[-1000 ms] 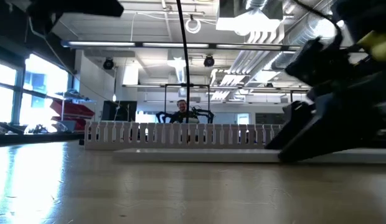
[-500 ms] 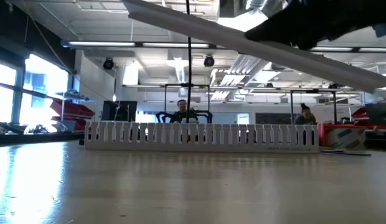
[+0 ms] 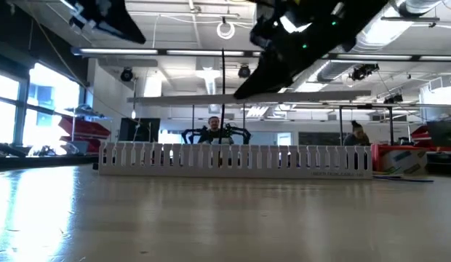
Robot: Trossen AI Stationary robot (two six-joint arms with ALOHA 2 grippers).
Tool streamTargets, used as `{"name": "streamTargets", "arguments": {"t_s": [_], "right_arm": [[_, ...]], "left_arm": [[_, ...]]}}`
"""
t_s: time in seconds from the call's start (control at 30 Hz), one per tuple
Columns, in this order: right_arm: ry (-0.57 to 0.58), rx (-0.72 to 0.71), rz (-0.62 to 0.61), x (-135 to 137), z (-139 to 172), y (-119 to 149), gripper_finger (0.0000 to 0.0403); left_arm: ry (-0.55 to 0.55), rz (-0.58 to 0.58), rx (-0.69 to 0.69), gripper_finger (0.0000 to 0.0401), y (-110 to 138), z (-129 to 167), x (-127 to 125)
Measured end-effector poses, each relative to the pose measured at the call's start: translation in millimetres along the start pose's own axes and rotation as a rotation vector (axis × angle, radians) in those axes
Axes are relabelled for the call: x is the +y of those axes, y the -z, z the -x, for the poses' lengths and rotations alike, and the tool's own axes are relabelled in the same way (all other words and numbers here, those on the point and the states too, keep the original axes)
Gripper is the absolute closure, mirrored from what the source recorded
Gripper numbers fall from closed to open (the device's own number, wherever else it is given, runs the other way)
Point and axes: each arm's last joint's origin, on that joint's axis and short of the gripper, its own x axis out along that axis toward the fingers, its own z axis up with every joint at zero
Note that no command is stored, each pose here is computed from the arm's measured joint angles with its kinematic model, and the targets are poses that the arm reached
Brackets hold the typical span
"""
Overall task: Ziptie cables
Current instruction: Close the white cable duct
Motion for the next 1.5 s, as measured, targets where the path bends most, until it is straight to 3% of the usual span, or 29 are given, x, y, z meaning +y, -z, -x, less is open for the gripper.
{"name": "streamTargets", "arguments": {"t_s": [0.13, 0.27, 0.47, 0.83, 1.2, 1.37, 1.5], "right_arm": [[-0.078, 0.071, 0.001, -3, -32, 7, 0.0189], [-0.099, 0.079, -0.006, -3, -45, -1, 0.0189], [-0.132, 0.092, -0.015, 3, -47, -1, 0.0189], [-0.044, 0.143, 0.022, 27, -49, 7, 0.0189], [-0.104, 0.098, -0.052, 5, -45, 1, 0.0189], [-0.144, 0.141, -0.073, 2, -44, 5, 0.0189], [-0.149, 0.127, -0.083, 2, -45, 4, 0.0189]], "left_arm": [[-0.034, -0.020, 0.056, 0.0401, 14, -15, 7], [-0.026, -0.009, 0.109, 0.0401, 24, -22, 10], [0.075, 0.050, 0.155, 0.0401, 27, -13, 2], [0.145, 0.102, 0.130, 0.0401, 39, 1, -15], [0.144, 0.140, 0.181, 0.0401, 52, -2, -22], [0.173, 0.100, 0.283, 0.0401, 57, -4, -20], [0.129, 0.084, 0.327, 0.0401, 59, -7, -13]]}}
